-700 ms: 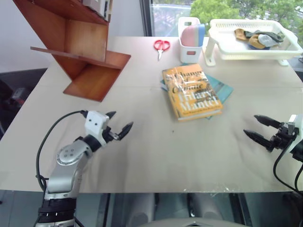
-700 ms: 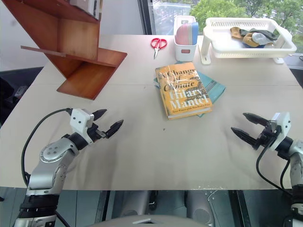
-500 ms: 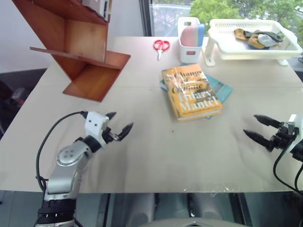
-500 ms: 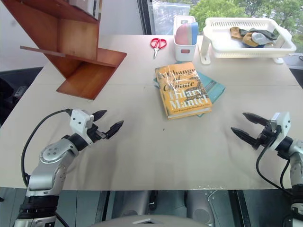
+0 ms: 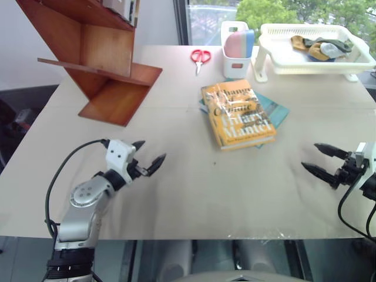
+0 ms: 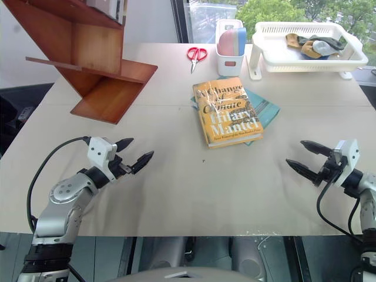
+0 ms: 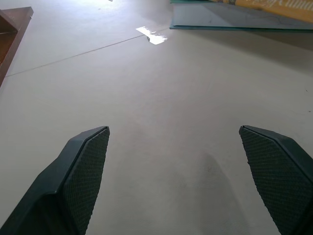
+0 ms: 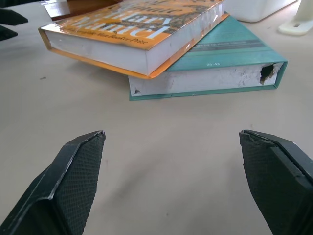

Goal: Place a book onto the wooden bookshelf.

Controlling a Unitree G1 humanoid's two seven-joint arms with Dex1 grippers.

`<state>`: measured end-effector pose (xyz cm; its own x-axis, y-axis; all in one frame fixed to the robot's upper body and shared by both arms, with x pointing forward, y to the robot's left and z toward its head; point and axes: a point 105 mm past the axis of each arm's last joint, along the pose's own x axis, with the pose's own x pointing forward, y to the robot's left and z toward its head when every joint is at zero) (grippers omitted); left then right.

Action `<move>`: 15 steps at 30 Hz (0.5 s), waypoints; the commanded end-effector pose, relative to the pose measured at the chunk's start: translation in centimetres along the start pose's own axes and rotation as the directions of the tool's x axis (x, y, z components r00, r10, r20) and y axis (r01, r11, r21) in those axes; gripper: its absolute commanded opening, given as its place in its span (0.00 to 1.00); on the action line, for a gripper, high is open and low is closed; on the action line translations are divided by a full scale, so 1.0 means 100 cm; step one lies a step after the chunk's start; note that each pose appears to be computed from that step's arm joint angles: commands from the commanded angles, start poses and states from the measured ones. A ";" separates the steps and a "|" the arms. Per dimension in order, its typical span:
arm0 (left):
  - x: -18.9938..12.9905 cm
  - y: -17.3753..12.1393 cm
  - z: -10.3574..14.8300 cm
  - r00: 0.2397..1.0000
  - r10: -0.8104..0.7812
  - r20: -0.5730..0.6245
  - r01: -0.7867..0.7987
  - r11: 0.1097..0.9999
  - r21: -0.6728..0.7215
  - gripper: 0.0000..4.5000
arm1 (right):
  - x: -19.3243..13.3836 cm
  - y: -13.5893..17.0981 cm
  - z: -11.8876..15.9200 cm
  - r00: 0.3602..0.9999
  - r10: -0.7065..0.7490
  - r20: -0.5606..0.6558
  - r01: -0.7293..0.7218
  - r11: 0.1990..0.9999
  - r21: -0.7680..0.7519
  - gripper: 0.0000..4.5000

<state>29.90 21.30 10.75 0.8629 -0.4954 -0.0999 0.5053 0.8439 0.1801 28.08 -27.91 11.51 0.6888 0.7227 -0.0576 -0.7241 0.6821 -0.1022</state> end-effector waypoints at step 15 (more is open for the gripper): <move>-0.023 -0.012 0.059 0.959 -0.208 0.191 0.216 0.976 -0.023 0.99 | 0.024 -0.033 0.026 0.982 -0.183 0.053 0.184 0.983 -0.001 1.00</move>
<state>28.28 20.16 13.97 0.7678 -0.6407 -0.0025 0.6377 0.7639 0.0988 31.31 -28.11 12.85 0.7909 0.6110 -0.0355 -0.6111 0.7851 -0.1013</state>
